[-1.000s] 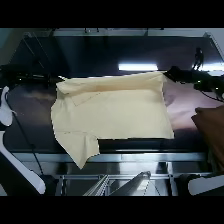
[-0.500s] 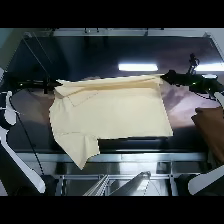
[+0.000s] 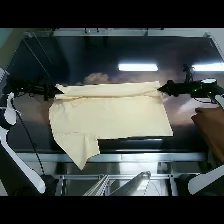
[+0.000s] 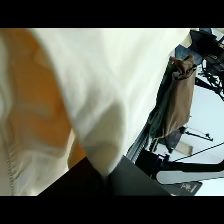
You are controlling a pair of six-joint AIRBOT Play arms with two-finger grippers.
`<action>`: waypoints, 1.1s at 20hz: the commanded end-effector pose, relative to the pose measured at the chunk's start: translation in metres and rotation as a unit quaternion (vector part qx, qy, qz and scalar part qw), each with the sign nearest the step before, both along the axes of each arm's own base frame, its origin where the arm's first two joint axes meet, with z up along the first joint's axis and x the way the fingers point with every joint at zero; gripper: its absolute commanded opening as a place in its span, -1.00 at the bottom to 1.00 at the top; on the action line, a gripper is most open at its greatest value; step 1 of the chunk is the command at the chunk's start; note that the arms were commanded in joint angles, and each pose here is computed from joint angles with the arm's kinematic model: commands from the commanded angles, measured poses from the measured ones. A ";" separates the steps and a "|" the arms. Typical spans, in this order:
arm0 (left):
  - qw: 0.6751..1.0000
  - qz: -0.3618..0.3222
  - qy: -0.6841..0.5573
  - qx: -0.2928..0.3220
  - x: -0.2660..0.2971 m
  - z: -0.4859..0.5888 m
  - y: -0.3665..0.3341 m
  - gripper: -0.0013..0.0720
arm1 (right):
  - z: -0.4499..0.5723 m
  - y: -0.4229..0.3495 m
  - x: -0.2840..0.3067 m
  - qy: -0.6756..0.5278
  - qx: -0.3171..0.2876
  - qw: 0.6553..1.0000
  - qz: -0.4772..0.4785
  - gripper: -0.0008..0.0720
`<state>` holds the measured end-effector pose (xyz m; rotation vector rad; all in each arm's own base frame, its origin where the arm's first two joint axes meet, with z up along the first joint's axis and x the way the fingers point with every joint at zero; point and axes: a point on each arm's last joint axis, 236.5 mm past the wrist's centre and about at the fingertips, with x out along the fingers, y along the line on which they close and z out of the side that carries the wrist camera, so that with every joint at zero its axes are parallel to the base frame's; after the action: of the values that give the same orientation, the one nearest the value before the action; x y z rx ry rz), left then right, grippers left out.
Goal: Fold the shirts.
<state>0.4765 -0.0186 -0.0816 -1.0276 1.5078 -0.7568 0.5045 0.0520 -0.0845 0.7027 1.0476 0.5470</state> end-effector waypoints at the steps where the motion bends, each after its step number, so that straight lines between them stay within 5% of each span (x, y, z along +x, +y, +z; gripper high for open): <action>1: 1.000 -0.003 0.006 0.009 -0.002 -0.003 0.001 -0.94 | -0.004 0.001 -0.006 0.011 0.000 1.000 0.005 -0.92; 2: 1.000 -0.011 0.002 0.007 -0.003 0.003 0.001 -0.71 | -0.001 0.004 -0.011 0.016 0.008 1.000 0.015 -0.44; 3: 1.000 -0.015 0.007 0.007 -0.004 0.009 0.002 -0.15 | 0.001 0.001 -0.017 0.038 0.014 0.999 0.012 0.04; 5: 1.000 -0.011 0.012 0.013 -0.001 0.024 0.006 0.52 | 0.000 -0.020 -0.040 0.090 -0.019 0.996 0.021 0.03; 6: 1.000 -0.003 0.014 0.016 -0.001 0.032 0.009 0.60 | 0.002 -0.033 -0.056 0.115 -0.043 0.992 0.029 0.03; 16: 0.988 0.057 0.091 0.109 -0.134 0.075 0.043 0.59 | -0.037 -0.040 -0.222 0.238 -0.060 0.969 0.038 0.03; 22: 0.973 0.083 0.179 0.120 -0.238 0.046 0.011 0.59 | -0.046 0.006 -0.233 0.223 -0.015 0.971 0.086 0.01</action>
<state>0.2911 0.0070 -0.0162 -1.1165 1.6720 -0.3543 0.2762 0.0442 -0.1204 0.7633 1.5554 0.4923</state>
